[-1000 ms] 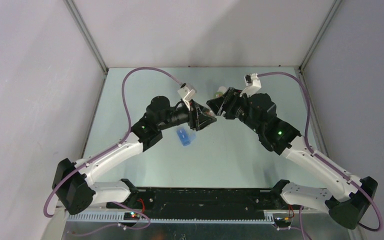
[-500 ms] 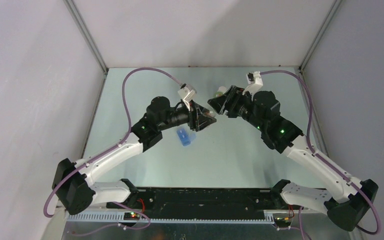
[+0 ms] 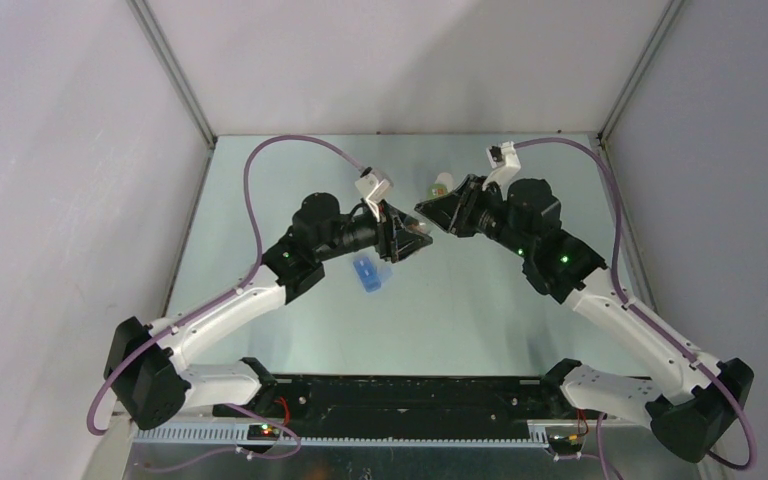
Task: Sort the pills into containers
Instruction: Unscrew the lid of the pill bottle.
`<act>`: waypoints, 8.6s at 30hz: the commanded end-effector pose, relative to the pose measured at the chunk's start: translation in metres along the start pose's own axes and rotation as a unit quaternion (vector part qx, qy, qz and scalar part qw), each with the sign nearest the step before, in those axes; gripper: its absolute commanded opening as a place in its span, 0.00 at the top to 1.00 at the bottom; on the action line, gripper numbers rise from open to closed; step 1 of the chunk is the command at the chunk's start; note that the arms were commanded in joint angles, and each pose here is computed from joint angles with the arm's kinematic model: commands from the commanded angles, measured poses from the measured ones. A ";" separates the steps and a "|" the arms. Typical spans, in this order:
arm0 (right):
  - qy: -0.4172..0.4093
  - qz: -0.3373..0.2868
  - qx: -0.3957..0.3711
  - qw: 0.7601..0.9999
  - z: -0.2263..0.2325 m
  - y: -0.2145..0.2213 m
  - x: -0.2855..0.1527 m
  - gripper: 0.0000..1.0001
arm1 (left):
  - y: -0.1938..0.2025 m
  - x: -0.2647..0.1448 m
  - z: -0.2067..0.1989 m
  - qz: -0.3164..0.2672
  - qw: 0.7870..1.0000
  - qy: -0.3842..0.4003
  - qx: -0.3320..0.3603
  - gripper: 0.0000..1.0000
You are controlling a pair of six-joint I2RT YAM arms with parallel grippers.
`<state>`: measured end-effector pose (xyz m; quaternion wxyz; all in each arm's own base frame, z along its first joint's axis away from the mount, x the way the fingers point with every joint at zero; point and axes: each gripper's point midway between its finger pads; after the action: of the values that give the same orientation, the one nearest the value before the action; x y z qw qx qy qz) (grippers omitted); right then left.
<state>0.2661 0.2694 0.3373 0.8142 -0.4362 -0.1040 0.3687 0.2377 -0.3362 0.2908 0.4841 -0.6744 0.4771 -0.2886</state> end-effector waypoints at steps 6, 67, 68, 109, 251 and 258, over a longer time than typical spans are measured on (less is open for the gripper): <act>-0.159 0.043 -0.138 0.977 0.021 -0.001 -0.029 1.00 | -0.016 -0.012 -0.045 -0.010 0.994 0.105 0.029 1.00; -0.189 0.063 -0.285 0.938 0.038 0.042 -0.037 1.00 | 0.012 -0.015 -0.053 0.041 0.987 0.148 0.057 1.00; -0.199 0.066 -0.289 0.934 0.033 0.039 -0.039 1.00 | 0.012 -0.018 -0.059 0.042 0.984 0.165 0.060 1.00; -0.159 -0.028 -0.201 0.966 0.060 0.008 -0.054 1.00 | -0.005 -0.015 -0.054 0.023 0.992 0.123 0.024 1.00; -0.282 0.055 -0.226 0.931 0.056 0.027 -0.071 0.67 | -0.001 -0.022 -0.063 0.016 0.988 0.152 0.035 1.00; -0.244 0.009 -0.223 0.944 0.054 0.004 -0.074 0.15 | 0.002 -0.026 -0.071 0.022 0.983 0.178 0.044 1.00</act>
<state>0.1856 0.2660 0.3554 0.6320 -0.4877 -0.3561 0.4858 0.1640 -0.3432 0.3002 0.4296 -0.5753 0.5757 -0.3912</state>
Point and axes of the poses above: each gripper's point midway between its finger pads, its own x axis out along the fingers, its own z axis along the line the jaws close on, y = z × x, and after that the axes turned 3 degrees about -x, right-handed
